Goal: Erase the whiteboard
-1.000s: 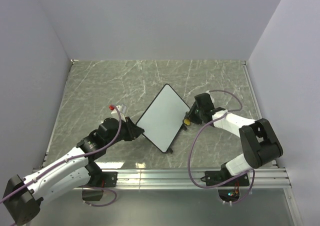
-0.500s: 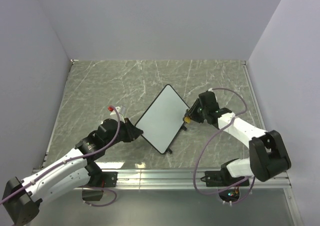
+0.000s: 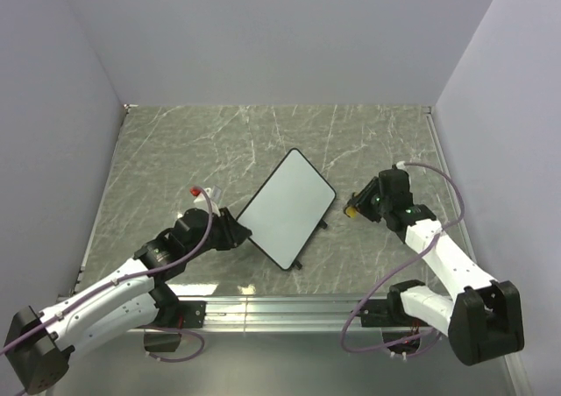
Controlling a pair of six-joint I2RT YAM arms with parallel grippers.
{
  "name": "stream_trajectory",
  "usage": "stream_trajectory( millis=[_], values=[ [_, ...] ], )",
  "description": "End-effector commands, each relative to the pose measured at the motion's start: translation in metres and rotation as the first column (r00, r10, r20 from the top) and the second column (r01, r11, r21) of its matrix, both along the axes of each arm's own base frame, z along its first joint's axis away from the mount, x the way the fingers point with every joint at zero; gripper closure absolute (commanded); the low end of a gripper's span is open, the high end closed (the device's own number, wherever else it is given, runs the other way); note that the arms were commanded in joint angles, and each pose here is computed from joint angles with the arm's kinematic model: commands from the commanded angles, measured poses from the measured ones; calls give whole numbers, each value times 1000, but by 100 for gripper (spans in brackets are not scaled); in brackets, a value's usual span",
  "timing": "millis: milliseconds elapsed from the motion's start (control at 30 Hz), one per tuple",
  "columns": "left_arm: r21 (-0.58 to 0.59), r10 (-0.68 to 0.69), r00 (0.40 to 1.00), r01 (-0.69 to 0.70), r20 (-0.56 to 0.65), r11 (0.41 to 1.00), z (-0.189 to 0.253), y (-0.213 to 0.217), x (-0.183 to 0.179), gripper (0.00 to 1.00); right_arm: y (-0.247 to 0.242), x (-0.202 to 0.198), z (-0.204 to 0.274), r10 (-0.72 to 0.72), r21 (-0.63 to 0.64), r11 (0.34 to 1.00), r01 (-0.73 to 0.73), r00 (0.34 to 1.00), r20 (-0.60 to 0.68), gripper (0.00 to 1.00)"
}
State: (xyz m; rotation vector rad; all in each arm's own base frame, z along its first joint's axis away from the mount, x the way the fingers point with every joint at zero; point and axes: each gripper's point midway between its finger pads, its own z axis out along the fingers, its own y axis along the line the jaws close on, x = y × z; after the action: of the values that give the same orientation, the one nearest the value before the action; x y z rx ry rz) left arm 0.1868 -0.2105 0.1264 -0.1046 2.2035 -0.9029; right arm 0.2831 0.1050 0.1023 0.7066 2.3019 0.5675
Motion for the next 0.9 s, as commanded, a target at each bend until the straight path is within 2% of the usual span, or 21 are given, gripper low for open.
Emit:
stream_trajectory(
  millis=[0, 67, 167, 267, 533, 567, 633, 667, 700, 767, 800, 867],
  values=[
    [101, -6, 998, 12, -61, 995, -25, 12, -11, 61, -13, -12, -5, -9, -25, 1000, 9, 1000, -8, 90],
    [103, 1, 998, 5, -61, 995, -24, 13, -11, 54, -17, -19, -13, -15, -30, 999, 15, 1000, -25, 90],
    [100, 8, 999, -3, -53, 995, -20, 14, -9, 39, -22, -26, -22, -28, -45, 999, 26, 999, -41, 88],
    [96, 5, 999, 0, -52, 995, -17, 13, -10, 32, -25, -33, -32, -35, -52, 998, 32, 998, -55, 88],
    [49, 20, 999, -19, -26, 999, 16, 15, -10, 25, -24, -49, -53, -22, -41, 999, 18, 996, -92, 88],
    [46, 29, 999, -28, -24, 999, 20, 17, -10, 24, -23, -49, -54, -14, -38, 999, 11, 996, -89, 85],
    [33, 54, 998, -53, -14, 998, 33, 21, -11, 21, -21, -50, -53, 5, -38, 999, -8, 997, -83, 75],
    [18, 63, 998, -63, -2, 998, 44, 22, -10, 12, -19, -50, -52, 14, -31, 999, -17, 997, -78, 49],
    [12, 78, 997, -78, 5, 997, 49, 24, -9, 1, -19, -50, -50, 20, -29, 999, -22, 997, -74, 35],
    [2, 93, 996, -93, 15, 996, 64, 28, -10, 1, -17, -50, -46, 37, -25, 999, -39, 997, -66, 5],
    [6, 105, 994, -105, 25, 994, 68, 31, -9, 1, -17, -48, -40, 40, -23, 999, -41, 998, -47, 1],
    [23, 121, 992, -122, 29, 992, 75, 37, -9, 1, -16, -50, -35, 50, -27, 998, -51, 998, -48, 0]
  ],
)
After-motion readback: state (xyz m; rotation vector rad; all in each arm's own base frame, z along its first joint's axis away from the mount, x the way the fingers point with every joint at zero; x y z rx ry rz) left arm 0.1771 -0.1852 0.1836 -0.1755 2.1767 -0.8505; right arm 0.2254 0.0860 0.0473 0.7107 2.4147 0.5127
